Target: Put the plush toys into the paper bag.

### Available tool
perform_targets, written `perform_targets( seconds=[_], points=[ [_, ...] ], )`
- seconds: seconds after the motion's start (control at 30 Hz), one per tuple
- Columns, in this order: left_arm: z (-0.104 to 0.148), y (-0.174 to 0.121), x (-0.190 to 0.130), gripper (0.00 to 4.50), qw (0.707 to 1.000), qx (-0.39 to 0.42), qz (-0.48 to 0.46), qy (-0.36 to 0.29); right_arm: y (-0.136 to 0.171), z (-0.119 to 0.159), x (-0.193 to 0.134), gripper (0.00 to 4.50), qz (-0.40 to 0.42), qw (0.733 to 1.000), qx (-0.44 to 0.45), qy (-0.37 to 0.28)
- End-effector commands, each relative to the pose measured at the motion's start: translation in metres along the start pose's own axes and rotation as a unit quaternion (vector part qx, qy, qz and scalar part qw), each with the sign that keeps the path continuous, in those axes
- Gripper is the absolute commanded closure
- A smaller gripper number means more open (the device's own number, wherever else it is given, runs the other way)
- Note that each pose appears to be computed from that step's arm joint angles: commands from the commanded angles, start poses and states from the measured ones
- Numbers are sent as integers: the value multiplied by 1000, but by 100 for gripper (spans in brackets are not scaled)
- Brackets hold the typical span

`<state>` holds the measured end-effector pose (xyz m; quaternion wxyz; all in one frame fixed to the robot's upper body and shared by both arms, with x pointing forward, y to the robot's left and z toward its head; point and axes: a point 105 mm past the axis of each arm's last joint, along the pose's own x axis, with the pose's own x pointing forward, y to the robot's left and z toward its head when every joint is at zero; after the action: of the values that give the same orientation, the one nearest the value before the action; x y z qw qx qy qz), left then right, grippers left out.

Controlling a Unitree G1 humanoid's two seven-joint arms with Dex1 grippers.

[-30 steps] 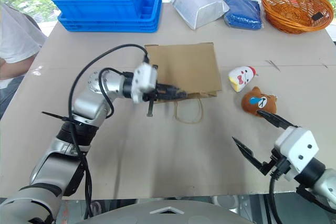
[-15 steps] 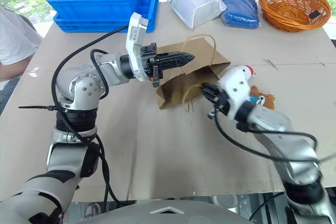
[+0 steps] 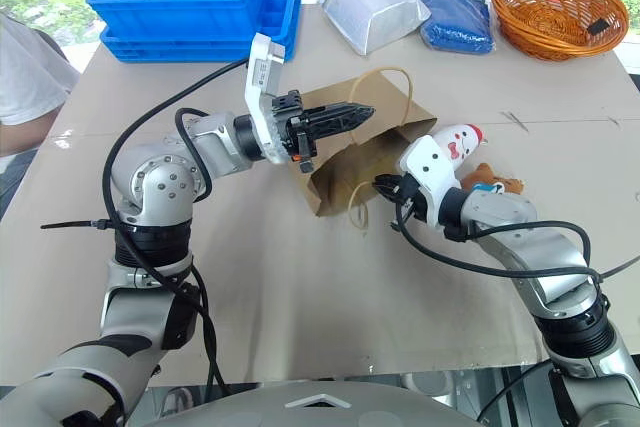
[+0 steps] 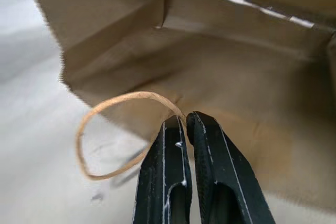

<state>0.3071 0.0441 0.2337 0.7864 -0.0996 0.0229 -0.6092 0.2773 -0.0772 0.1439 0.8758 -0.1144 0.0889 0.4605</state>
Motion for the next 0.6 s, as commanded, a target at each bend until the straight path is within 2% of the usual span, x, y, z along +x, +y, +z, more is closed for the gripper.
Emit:
perform_targets(
  seconds=[0.03, 0.13, 0.23, 0.4, 0.47, 0.6],
  points=[
    [10, -6, -3, 450, 1000, 11, -4, -20, 7, 29, -20, 443, 22, 996, 13, -82],
    [10, -7, -2, 450, 1000, 11, -2, -21, 26, 68, -56, 443, 90, 971, 68, -210],
    [10, -7, -3, 450, 1000, 11, 0, -22, 35, 83, -80, 443, 120, 956, 91, -251],
    [10, -7, -2, 450, 1000, 9, 0, -23, 31, 93, -80, 443, 106, 953, 98, -265],
    [11, -7, -2, 450, 1000, 8, 0, -24, 20, 87, -63, 443, 67, 965, 87, -239],
    [13, -5, -2, 450, 1000, 4, 3, -30, 1, 55, -22, 443, 2, 987, 48, -155]
  ],
)
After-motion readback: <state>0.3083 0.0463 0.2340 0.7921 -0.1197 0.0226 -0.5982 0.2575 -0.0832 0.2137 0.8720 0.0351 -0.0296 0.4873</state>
